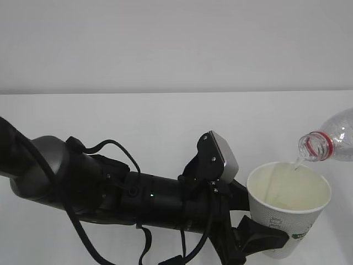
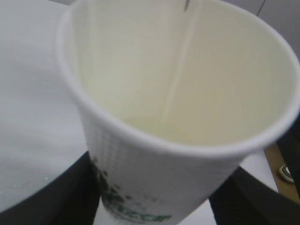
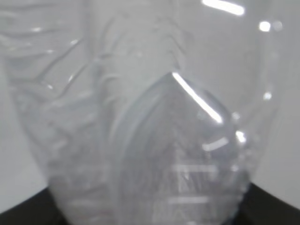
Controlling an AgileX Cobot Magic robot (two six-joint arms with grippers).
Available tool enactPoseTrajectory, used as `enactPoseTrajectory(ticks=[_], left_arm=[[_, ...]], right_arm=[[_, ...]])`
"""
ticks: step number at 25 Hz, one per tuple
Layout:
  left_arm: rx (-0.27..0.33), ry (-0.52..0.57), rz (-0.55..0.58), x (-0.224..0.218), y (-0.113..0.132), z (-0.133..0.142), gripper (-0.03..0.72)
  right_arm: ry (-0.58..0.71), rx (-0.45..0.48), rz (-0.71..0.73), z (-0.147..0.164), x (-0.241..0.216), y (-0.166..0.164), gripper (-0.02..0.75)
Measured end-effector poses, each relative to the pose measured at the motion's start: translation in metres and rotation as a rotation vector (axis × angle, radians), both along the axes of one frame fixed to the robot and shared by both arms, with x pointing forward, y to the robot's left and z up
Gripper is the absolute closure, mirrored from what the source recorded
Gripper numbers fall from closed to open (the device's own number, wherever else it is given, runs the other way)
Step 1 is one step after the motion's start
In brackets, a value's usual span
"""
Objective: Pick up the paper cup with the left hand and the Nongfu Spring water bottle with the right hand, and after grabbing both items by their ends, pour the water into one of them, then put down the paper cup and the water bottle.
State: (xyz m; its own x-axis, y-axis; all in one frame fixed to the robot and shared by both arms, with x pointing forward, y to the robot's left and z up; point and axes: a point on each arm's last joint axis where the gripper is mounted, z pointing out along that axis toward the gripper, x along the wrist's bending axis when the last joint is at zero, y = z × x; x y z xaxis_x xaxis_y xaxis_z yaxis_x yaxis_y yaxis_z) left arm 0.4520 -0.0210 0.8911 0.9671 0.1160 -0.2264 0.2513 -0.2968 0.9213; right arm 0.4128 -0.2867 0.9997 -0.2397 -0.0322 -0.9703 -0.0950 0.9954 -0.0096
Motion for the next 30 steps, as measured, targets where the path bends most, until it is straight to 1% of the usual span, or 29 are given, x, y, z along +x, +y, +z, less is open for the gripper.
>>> enactPoseTrajectory(ticks=[30], left_arm=[[0.000,0.000,0.000,0.0000,0.0000,0.0000,0.200]], right_arm=[[0.000,-0.002,0.000,0.0000,0.0000,0.0000,0.307]])
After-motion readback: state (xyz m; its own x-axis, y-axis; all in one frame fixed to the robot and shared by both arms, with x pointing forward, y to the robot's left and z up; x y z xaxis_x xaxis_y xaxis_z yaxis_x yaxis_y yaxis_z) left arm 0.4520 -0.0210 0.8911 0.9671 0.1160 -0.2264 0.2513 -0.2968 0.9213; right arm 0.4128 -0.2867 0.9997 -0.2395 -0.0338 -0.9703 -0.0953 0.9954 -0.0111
